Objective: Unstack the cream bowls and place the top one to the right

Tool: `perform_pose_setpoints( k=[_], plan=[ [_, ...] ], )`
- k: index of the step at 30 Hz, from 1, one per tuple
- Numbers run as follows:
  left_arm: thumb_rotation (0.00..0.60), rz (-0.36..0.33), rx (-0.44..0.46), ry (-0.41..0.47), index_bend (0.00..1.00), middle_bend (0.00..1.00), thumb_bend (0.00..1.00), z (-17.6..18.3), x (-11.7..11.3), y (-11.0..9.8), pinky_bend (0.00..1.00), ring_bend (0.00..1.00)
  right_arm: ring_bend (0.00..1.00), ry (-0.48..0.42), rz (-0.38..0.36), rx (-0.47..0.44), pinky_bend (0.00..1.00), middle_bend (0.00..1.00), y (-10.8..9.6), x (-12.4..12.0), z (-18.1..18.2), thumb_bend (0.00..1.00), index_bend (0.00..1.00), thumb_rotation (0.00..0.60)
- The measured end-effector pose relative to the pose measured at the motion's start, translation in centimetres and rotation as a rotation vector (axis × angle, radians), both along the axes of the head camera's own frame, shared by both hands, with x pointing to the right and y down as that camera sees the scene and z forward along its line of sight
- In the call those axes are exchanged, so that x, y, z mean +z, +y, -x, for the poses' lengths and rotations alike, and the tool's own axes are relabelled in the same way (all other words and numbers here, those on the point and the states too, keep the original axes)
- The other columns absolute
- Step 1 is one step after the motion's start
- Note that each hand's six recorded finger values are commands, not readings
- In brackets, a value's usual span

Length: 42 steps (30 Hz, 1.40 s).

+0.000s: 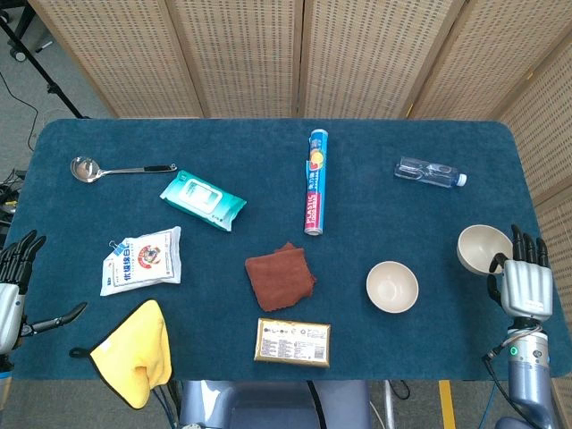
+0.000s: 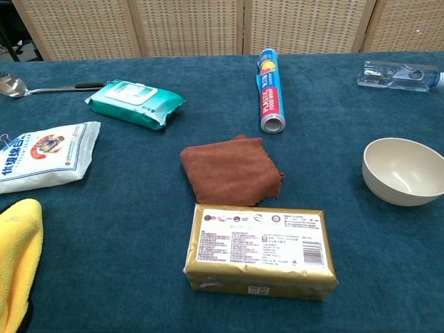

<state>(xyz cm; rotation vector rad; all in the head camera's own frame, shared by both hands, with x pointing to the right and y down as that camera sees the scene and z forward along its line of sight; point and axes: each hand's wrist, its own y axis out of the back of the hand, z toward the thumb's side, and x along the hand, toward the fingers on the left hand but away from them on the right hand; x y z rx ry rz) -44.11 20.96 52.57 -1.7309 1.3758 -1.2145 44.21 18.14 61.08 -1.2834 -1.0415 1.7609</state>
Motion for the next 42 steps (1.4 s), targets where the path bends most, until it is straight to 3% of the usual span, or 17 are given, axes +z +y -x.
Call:
perform_pose_setpoints(
  k=[35,42],
  plan=[
    [0.324,-0.017,0.005,0.011,0.00,0.00,0.10,-0.1,-0.6,0.0,0.00,0.00,0.00,-0.032,0.092,0.111,0.00,0.00,6.9,1.7,-1.4,0.41,0.58,0.600],
    [0.323,-0.020,0.001,0.013,0.00,0.00,0.10,0.1,-0.8,0.0,0.00,0.00,0.00,-0.027,0.106,0.123,0.00,0.00,7.2,1.7,-1.6,0.37,0.48,0.600]
  ],
)
